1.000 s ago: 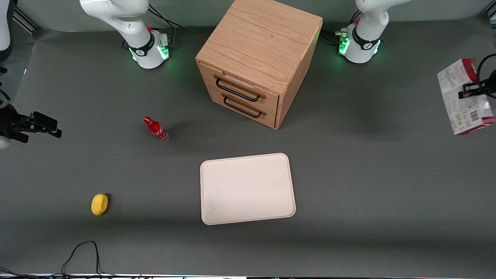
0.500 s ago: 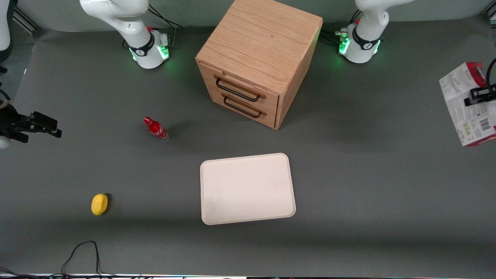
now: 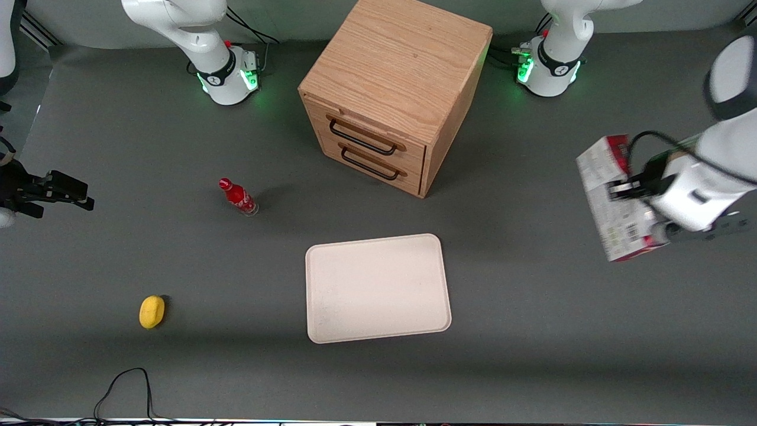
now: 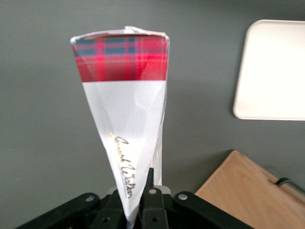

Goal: Place red cookie box on tray
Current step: 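Carry the held cookie box over the cream tray, then lower the cookie box onto the tray and open the left gripper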

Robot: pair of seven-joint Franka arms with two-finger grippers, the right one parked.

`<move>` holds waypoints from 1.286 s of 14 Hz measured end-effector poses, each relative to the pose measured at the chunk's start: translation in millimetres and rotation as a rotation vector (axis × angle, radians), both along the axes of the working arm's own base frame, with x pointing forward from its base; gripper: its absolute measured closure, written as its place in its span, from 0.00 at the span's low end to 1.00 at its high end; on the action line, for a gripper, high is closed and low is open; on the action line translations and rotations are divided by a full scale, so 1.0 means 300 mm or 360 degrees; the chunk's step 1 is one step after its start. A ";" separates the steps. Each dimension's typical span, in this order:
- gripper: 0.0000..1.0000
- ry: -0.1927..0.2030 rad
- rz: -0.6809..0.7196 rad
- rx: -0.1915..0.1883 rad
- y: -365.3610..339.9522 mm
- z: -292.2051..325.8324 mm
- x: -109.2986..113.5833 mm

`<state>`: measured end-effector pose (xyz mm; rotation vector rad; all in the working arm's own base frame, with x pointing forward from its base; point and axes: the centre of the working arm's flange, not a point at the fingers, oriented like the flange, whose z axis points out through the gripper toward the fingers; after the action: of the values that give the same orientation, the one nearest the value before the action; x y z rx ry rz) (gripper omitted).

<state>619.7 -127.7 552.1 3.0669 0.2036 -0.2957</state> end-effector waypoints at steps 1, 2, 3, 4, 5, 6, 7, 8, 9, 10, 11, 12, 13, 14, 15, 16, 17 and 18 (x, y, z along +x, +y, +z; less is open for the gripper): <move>0.93 0.0003 -0.0013 -0.0018 -0.100 -0.036 0.038; 0.93 0.0003 -0.0008 -0.0033 -0.202 -0.078 0.072; 0.93 -0.0003 0.0014 -0.0046 -0.314 -0.130 0.103; 0.93 -0.0022 0.0031 -0.0058 -0.431 -0.192 0.129; 0.93 -0.0054 0.0034 -0.0076 -0.543 -0.264 0.149; 0.93 -0.0087 0.0023 -0.0104 -0.650 -0.347 0.161; 0.93 -0.0109 0.0012 -0.0115 -0.729 -0.431 0.166; 0.93 -0.0128 0.0001 -0.0114 -0.792 -0.512 0.167; 0.93 -0.0146 -0.0012 -0.0103 -0.845 -0.594 0.165; 0.93 -0.0162 -0.0024 -0.0084 -0.886 -0.671 0.162; 0.93 -0.0173 -0.0032 -0.0070 -0.913 -0.733 0.161; 0.93 -0.0175 -0.0034 -0.0062 -0.926 -0.783 0.163; 0.93 -0.0175 -0.0031 -0.0058 -0.927 -0.822 0.168; 0.93 -0.0175 -0.0025 -0.0056 -0.924 -0.852 0.175; 0.93 -0.0171 -0.0021 -0.0051 -0.920 -0.878 0.178; 0.93 -0.0167 -0.0020 -0.0049 -0.920 -0.902 0.179; 0.93 -0.0161 -0.0019 -0.0046 -0.920 -0.927 0.179; 0.93 -0.0155 -0.0017 -0.0044 -0.919 -0.948 0.180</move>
<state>673.6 -403.5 267.6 3.0466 0.1768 -0.1479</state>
